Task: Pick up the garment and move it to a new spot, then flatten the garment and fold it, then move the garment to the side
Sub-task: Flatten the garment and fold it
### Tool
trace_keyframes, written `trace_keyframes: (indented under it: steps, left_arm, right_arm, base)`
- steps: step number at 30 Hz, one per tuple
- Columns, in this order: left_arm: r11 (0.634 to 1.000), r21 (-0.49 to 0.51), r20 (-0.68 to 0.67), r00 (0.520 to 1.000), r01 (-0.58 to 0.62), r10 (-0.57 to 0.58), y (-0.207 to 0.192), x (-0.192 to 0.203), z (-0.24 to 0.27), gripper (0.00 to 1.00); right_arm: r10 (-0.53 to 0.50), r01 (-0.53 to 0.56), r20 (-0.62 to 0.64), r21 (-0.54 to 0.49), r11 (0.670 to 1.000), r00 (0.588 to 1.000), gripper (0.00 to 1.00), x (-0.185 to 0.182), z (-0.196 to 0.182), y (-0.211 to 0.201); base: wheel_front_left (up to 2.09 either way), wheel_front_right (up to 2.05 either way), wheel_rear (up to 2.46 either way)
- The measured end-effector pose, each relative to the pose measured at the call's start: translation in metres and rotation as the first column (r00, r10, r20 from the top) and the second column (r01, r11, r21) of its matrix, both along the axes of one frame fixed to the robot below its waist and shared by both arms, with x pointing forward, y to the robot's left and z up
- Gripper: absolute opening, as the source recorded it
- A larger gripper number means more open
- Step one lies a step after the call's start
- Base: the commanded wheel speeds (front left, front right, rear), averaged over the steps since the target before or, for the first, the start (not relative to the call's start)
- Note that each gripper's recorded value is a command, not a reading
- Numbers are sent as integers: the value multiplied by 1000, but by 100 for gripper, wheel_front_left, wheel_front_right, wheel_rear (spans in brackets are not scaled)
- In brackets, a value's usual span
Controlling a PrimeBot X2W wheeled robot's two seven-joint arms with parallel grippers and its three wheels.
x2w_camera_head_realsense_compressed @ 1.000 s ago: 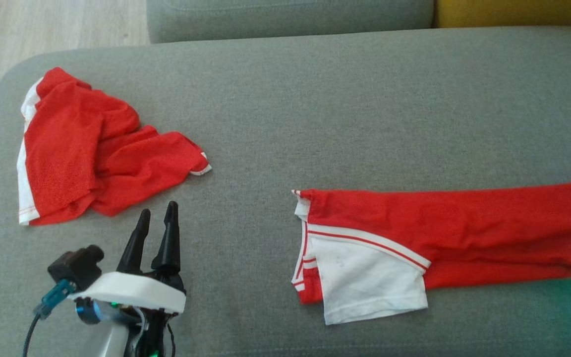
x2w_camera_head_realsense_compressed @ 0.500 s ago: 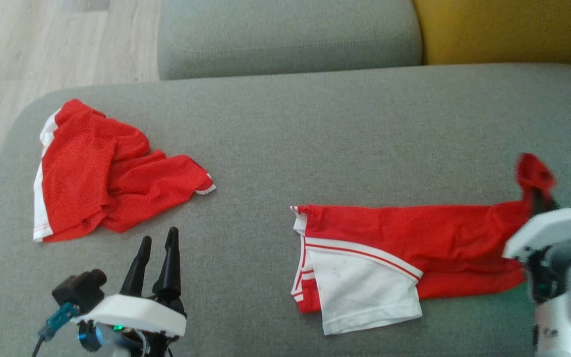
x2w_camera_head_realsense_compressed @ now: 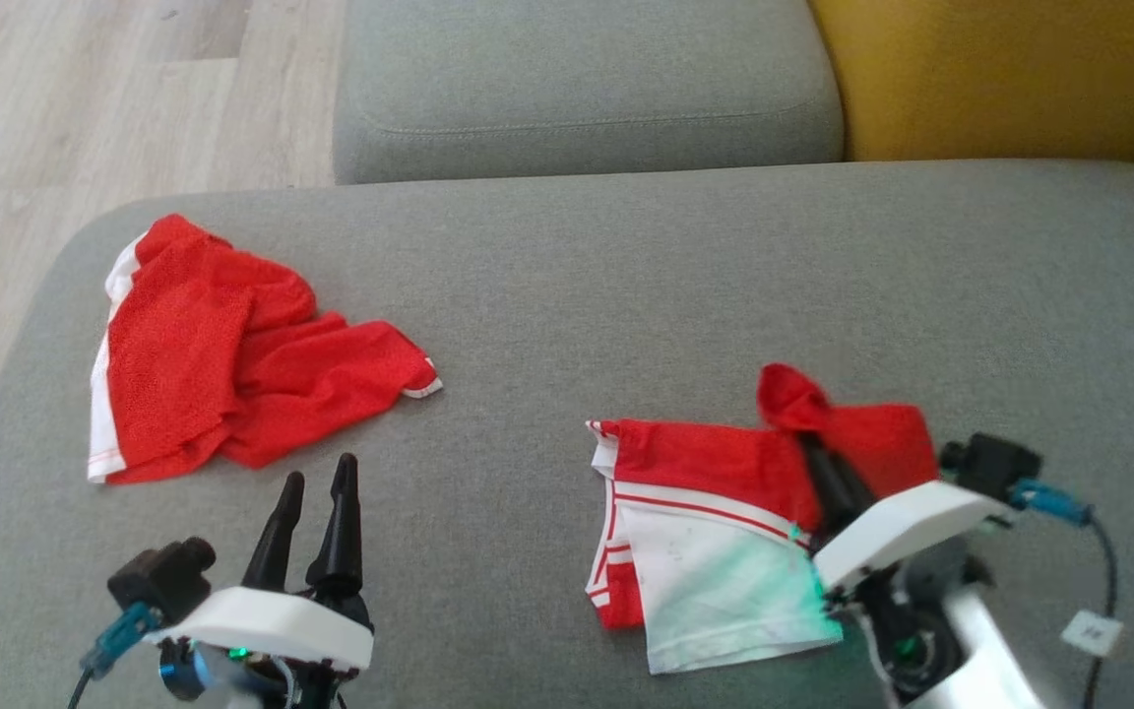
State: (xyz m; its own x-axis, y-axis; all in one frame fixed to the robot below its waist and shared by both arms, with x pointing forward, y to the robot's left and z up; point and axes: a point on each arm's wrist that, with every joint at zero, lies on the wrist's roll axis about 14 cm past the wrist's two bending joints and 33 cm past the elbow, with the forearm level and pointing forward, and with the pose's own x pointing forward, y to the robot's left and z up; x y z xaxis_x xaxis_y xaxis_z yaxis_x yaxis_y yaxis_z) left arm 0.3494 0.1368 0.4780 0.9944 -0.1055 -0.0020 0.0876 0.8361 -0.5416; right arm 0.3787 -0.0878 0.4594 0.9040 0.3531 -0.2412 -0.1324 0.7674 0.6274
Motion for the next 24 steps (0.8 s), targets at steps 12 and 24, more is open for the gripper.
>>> trace_keyframes:
  steps: [12,24]
  left_arm:
    - [1000,-10,-22,1000,-20,20,5,-6,-7,100]
    - [999,-18,-48,998,-40,40,11,-9,-14,100]
  right_arm:
    - [125,-117,-78,95,989,989,0,-25,-35,67]
    - [234,-219,-94,153,964,968,100,-33,-36,112]
  base:
    - [0,0,0]
    - [0,0,0]
